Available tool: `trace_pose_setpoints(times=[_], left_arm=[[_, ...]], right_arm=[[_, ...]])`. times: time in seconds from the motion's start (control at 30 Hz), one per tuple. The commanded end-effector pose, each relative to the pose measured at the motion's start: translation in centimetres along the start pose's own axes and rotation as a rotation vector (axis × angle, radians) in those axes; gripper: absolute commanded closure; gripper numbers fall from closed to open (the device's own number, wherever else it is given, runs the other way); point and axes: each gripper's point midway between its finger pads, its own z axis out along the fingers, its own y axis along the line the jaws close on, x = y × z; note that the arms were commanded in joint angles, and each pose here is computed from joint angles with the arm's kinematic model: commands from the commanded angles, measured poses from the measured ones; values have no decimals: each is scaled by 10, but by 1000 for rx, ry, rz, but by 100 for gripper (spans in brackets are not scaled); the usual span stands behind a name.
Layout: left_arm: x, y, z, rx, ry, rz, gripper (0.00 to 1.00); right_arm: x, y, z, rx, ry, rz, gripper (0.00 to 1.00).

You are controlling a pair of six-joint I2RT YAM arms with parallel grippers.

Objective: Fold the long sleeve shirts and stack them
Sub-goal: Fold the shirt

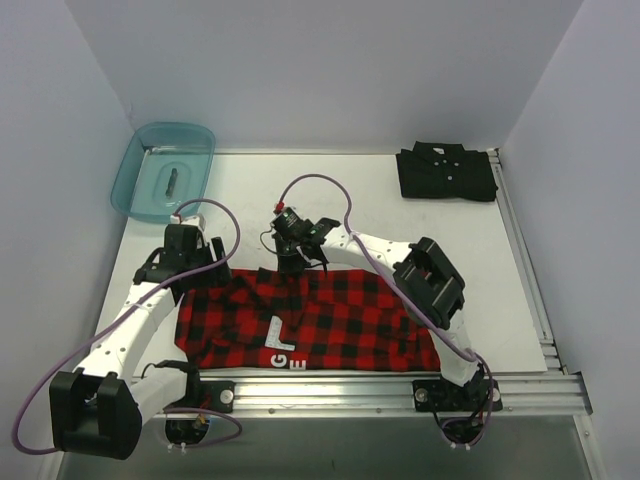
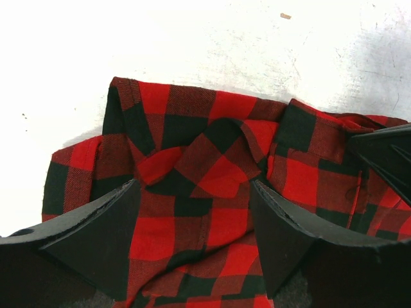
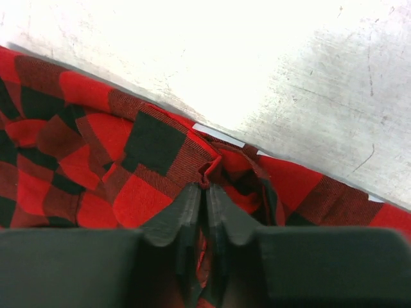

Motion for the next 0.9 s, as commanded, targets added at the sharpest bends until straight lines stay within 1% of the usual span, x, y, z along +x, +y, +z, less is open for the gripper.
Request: trace_pose_setpoints(times=[0.0, 0.03, 0.17, 0.2, 0.23, 0.27, 0.3, 0.37, 0.4, 0.5, 0.57, 0.6, 0.63, 0.67, 0.73, 0.77, 0.83, 0.87], left_arm=[[-12, -5, 1, 25, -43, 5, 22], [-12, -4, 1, 24, -41, 7, 22], [-13, -4, 0, 24, -45, 1, 23], [-13, -4, 0, 24, -46, 1, 22], [-14, -3, 0, 23, -48, -1, 22], [-14, -3, 0, 23, -48, -1, 22], [-14, -3, 0, 23, -48, -1, 23], [-15, -3, 0, 22, -50, -3, 22], [-15, -3, 0, 21, -51, -5, 22], [-16, -2, 0, 19, -53, -7, 22], [-15, -1, 0, 18, -52, -10, 22], [-15, -2, 0, 19, -51, -8, 22], [-15, -1, 0, 18, -52, -11, 22], [-15, -1, 1, 18, -52, -11, 22], [-14, -5, 1, 39, -45, -11, 22], [-14, -5, 1, 40, -45, -12, 22], [-15, -7, 1, 46, -49, -12, 22], [-16, -7, 1, 49, -50, -13, 22]], right_arm=[[4, -9, 1, 41, 9, -6, 94], [4, -9, -1, 41, 6, -10, 99], [-2, -4, -26, 21, -31, -23, 100], [-10, 4, -46, -5, -66, -25, 100], [-9, 3, -55, -9, -77, -26, 100], [-1, 3, -62, -13, -71, -33, 100], [-5, 8, -85, -43, -104, -34, 100], [2, 12, -106, -79, -114, -55, 100], [11, 13, -124, -99, -124, -75, 100], [36, 10, -154, -141, -122, -112, 100], [47, 1, -164, -130, -131, -98, 100], [48, 0, -181, -149, -165, -87, 100], [64, -10, -177, -132, -142, -84, 100], [67, -14, -190, -135, -173, -75, 100], [86, -28, -192, -112, -160, -60, 100], [91, -31, -202, -129, -178, -57, 100], [114, -43, -199, -129, -142, -60, 100], [118, -44, -206, -150, -150, -63, 100]])
